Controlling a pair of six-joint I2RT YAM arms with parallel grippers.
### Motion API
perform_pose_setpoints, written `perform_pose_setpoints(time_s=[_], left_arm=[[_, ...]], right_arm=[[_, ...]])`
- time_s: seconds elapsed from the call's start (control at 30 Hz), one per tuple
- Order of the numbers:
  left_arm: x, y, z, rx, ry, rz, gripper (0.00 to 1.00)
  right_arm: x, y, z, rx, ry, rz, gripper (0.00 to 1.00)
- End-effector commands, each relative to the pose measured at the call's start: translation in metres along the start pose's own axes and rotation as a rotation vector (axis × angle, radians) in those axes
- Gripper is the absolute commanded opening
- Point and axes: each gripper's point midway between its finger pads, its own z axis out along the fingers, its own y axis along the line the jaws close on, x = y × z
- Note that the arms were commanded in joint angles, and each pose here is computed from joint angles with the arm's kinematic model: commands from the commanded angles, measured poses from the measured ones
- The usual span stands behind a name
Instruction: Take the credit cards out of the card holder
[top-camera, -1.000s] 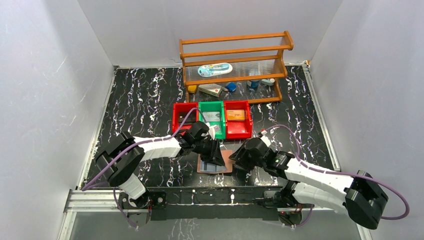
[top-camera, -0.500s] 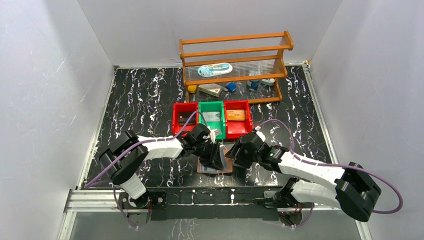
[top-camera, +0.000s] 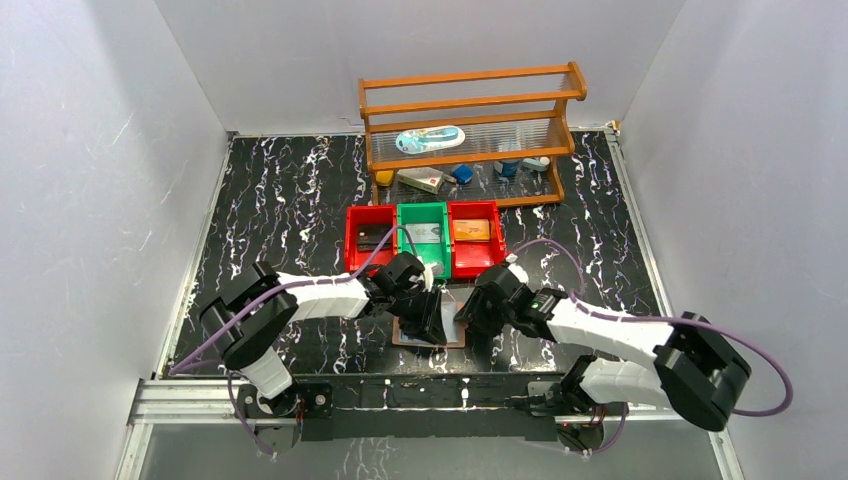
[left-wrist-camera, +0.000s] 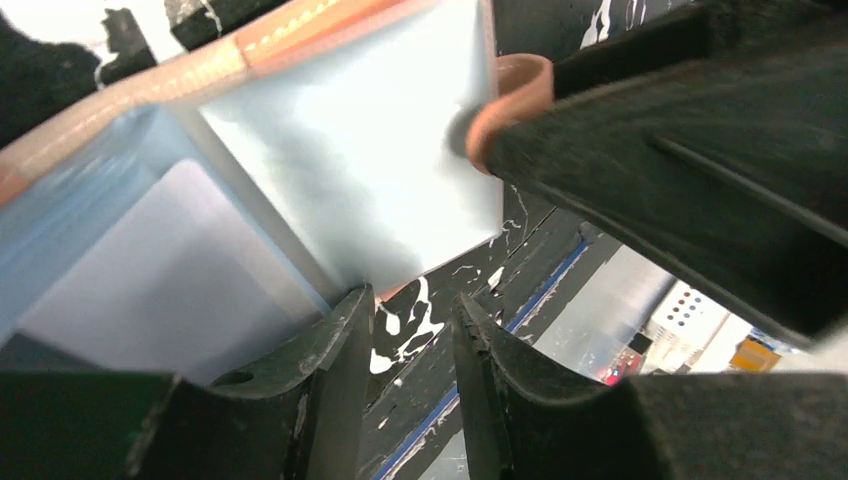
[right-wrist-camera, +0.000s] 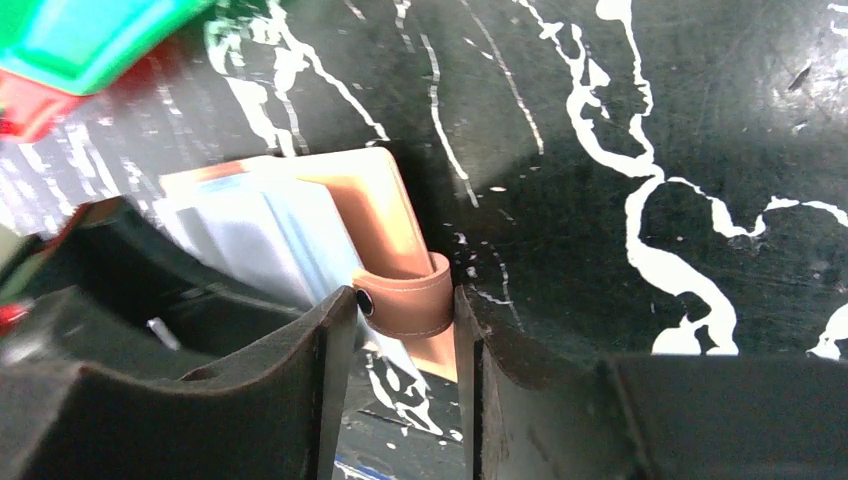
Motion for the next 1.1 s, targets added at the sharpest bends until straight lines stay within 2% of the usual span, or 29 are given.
perform_pose_setpoints(time_s=[0.0,0.13,0.33,0.4,0.53,0.87,1.07], left_arm=[[-0.011,-0.006,-0.02,-0.054,-0.069,0.054,0.35],[-0.023,-0.006,-0.041,-0.123,-0.156,0.091,0.37],[-0.038,0.012,-0.079,-0.299,-0.299,0.123,0.46],[-0.039,0.02,-0.085,-0.351,-0.311,0.13,0.49],[-0.036,0.032,-0.083,-0.406,-0.277,0.135,0.52],[-0.033,0.04,-0.06,-0.397,-0.212,0.118,0.5],[-0.022,0.063,-0.054,-0.483,-0.157,0.087,0.48]], right_arm=[[0.0,0.007,0.006,0.044,0.027,-0.032,0.45],[0.0,0.0,0.01,0.119,0.041,-0.054,0.39],[0.004,0.0,0.014,0.112,0.062,-0.055,0.39],[0.005,-0.001,0.014,0.117,0.065,-0.056,0.39],[0.005,0.0,0.015,0.11,0.068,-0.055,0.39],[0.005,0.004,0.013,0.081,0.063,-0.051,0.39],[0.0,0.022,0.005,0.028,0.055,-0.066,0.44]])
